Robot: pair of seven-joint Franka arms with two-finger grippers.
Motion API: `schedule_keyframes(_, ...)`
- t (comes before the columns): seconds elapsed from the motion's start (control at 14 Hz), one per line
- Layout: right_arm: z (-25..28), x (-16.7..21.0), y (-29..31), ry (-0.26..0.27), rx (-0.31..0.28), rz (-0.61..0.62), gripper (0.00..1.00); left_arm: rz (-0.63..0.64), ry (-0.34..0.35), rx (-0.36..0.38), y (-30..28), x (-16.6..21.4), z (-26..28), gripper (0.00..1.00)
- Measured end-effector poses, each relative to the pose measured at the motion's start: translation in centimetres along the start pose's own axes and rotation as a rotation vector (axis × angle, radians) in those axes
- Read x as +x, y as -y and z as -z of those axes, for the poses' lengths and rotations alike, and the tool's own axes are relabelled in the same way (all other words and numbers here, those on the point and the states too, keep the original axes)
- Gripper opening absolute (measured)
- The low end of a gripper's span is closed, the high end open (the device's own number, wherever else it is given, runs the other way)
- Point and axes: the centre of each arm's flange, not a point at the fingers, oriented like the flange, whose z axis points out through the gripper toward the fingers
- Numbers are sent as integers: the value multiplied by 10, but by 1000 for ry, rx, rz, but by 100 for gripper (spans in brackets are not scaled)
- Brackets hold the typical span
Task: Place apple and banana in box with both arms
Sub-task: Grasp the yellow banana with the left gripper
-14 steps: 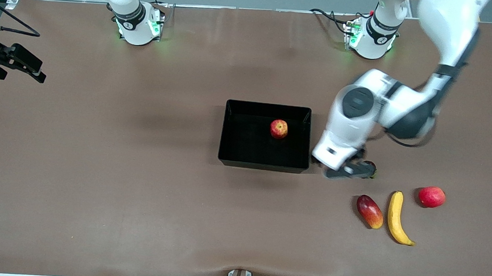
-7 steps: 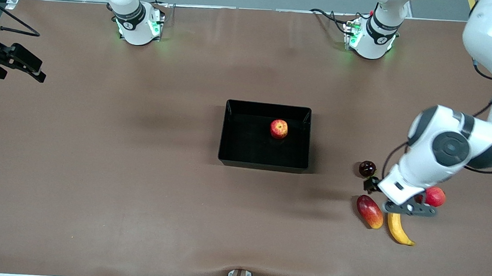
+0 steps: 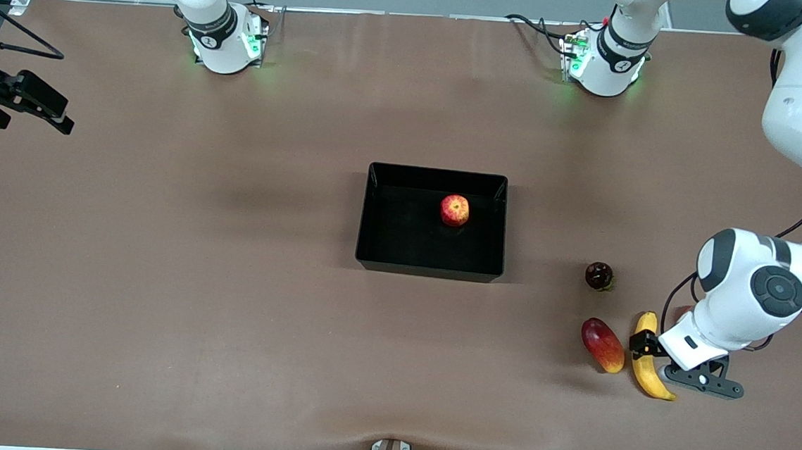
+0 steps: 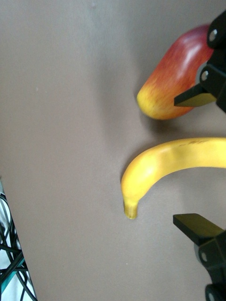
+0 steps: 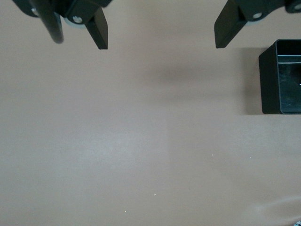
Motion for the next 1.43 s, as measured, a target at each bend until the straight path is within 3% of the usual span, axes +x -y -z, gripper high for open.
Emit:
schedule_keyframes(0.29, 0, 0, 0, 0, 0, 0, 100, 6, -6, -8, 5, -4, -26, 97)
schedule_keyframes(0.43, 0, 0, 0, 0, 1, 0, 100, 13, 3, -13, 6, -10, -40, 85)
schedule_keyframes(0.5, 0, 0, 0, 0, 1, 0, 100, 17, 7, -13, 9, -13, -47, 83)
schedule_keyframes(0.64, 0, 0, 0, 0, 1, 0, 100, 25, 14, -15, 12, -19, -60, 65)
schedule_keyframes(0.79, 0, 0, 0, 0, 1, 0, 100, 29, 19, -14, 15, -22, -65, 39)
schedule_keyframes(1.21, 0, -1, 6, 2, 3, 14, 100, 33, -41, 8, 23, -1, -33, 37)
schedule_keyframes(1.43, 0, -2, 18, 1, 4, 38, 100, 55, -36, -35, 7, 13, 3, 37)
